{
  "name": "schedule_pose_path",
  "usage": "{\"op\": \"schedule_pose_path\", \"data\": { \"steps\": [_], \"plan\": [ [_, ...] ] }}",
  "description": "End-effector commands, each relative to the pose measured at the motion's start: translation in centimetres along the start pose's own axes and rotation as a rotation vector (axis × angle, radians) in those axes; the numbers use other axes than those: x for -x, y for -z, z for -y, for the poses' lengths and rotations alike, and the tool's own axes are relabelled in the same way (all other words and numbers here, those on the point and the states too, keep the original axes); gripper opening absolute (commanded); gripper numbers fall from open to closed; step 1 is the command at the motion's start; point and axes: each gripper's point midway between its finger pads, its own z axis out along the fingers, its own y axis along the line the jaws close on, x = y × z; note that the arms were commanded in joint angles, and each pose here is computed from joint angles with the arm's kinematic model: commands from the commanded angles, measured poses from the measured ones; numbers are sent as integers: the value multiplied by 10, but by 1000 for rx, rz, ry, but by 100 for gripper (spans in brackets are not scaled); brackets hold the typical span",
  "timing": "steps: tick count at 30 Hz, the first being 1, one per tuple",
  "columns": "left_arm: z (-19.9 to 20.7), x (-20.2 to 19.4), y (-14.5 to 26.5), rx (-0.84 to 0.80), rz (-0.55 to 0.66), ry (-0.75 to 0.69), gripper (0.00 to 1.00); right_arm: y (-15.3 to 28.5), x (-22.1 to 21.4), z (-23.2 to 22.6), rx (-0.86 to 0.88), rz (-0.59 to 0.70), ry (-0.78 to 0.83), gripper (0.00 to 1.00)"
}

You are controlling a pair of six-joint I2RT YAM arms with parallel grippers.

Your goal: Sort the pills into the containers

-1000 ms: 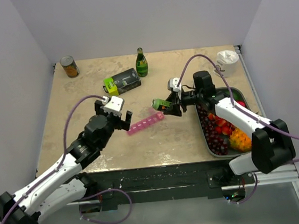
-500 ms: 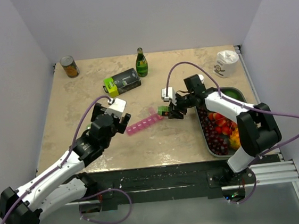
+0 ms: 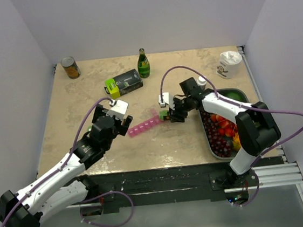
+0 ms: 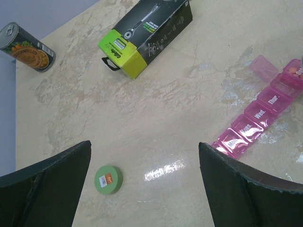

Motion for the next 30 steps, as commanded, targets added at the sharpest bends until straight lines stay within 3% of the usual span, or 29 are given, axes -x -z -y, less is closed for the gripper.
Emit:
{"op": "schedule_pose_path", "data": {
  "steps": [1, 30],
  "plan": [
    [-2, 8, 2, -2, 28, 1, 100, 2, 16, 10, -33, -10, 63, 0],
    [4, 7, 2, -40, 29, -4, 100, -5, 14, 9, -37, -114, 88, 0]
  ]
}}
